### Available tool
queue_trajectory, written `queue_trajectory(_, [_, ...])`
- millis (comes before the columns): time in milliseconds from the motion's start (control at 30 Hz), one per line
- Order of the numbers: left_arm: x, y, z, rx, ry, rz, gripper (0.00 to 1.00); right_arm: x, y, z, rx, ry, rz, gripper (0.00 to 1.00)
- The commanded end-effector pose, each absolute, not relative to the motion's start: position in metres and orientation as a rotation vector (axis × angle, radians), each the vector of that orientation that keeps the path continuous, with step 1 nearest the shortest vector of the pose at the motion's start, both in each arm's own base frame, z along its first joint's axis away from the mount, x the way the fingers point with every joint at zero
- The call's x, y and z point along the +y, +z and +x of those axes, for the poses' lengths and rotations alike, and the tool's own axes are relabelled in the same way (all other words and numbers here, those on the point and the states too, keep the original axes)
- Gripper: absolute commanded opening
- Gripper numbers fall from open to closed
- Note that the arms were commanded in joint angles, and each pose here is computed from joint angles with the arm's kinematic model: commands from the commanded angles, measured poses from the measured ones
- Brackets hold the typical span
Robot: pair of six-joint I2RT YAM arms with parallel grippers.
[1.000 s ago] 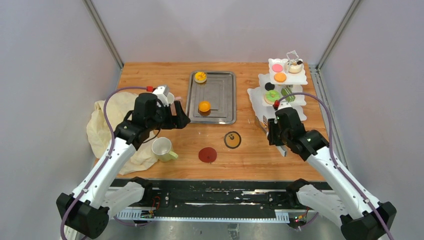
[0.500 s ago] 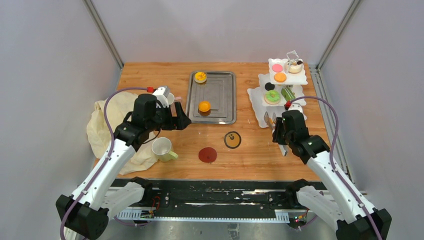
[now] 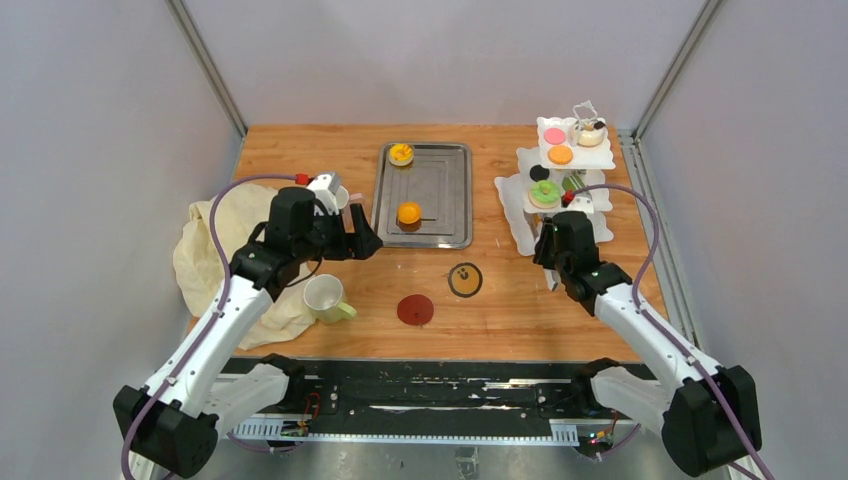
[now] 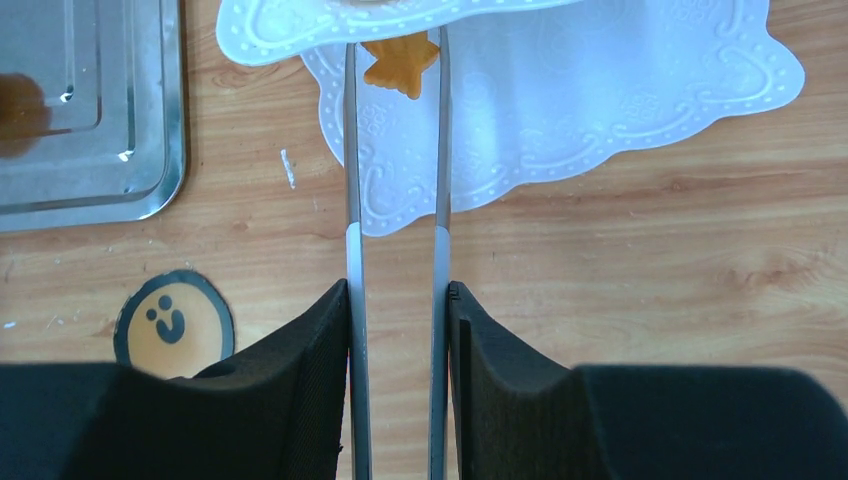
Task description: Serve the afternoon tea
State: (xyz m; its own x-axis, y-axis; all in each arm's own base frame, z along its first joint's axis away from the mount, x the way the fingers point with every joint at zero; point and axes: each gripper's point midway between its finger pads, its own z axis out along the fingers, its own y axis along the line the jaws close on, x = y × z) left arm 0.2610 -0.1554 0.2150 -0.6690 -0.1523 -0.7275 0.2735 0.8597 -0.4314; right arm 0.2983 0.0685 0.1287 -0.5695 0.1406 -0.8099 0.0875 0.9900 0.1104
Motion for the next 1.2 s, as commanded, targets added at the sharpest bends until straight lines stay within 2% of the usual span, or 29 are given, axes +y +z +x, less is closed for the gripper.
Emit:
queue_trajectory(0, [-0.158, 0.221, 0.271, 2.188, -0.668, 0.068, 0.89, 0.063, 0.139, 0.326, 2.026, 0.061, 0.209, 0.01])
queue_trajectory(600, [-0.150, 0.213, 0.268, 2.199, -0.627, 0.044, 0.89, 0.071, 0.112, 0.366, 2.019, 0.001, 0.135, 0.06])
queue_trajectory(767, [-0.143, 0.209, 0.264, 2.215, -0.585, 0.043, 0.89, 0.078, 0.108, 0.367, 2.035, 0.038, 0.127, 0.31])
queue_trajectory(1167, [-0.144, 0.201, 0.265, 2.222, -0.584, 0.056, 0.89, 0.071, 0.119, 0.329, 2.068, 0.060, 0.097, 0.41])
